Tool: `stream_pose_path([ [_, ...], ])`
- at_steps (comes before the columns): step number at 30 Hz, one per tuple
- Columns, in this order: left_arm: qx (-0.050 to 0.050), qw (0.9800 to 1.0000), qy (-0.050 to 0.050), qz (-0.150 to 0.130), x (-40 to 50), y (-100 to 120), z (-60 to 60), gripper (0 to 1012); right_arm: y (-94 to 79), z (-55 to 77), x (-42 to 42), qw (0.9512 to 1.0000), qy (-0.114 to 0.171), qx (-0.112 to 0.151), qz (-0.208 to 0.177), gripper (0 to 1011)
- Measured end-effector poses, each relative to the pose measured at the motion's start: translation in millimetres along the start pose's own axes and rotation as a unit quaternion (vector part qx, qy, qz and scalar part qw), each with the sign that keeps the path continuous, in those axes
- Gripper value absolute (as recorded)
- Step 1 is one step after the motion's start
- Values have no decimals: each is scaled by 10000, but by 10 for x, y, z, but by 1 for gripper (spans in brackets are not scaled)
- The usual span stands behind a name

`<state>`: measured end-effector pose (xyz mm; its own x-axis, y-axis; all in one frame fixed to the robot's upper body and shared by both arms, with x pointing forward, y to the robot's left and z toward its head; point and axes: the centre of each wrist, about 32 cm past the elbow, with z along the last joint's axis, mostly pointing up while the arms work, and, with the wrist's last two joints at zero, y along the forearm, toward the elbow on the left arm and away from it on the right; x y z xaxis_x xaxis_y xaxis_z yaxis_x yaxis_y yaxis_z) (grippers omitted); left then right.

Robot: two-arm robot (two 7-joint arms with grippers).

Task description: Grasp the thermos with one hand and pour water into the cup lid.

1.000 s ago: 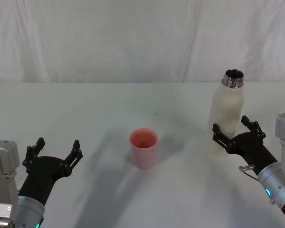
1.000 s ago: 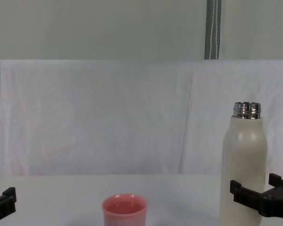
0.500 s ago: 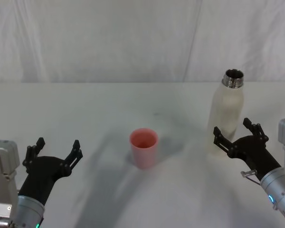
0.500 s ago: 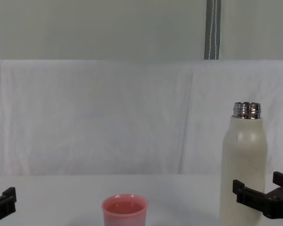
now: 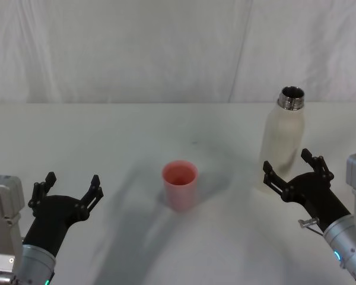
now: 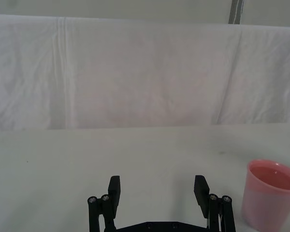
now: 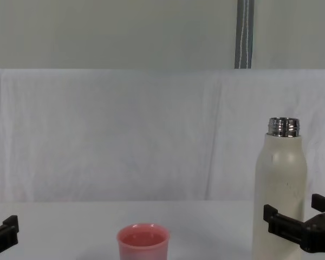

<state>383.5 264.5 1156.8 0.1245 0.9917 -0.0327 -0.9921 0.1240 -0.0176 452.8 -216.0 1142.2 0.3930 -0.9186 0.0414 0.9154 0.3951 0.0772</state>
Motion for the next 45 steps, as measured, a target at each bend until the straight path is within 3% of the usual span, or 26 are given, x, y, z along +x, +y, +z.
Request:
stream_pose_path([
  [16, 0, 10000, 0, 0, 0, 0, 0, 1001, -166, -21, -107, 9999, 43, -87, 34, 1000],
  [45, 0, 10000, 0, 0, 0, 0, 0, 1001, -240, -120, -247, 9995, 222, -230, 63, 1000],
])
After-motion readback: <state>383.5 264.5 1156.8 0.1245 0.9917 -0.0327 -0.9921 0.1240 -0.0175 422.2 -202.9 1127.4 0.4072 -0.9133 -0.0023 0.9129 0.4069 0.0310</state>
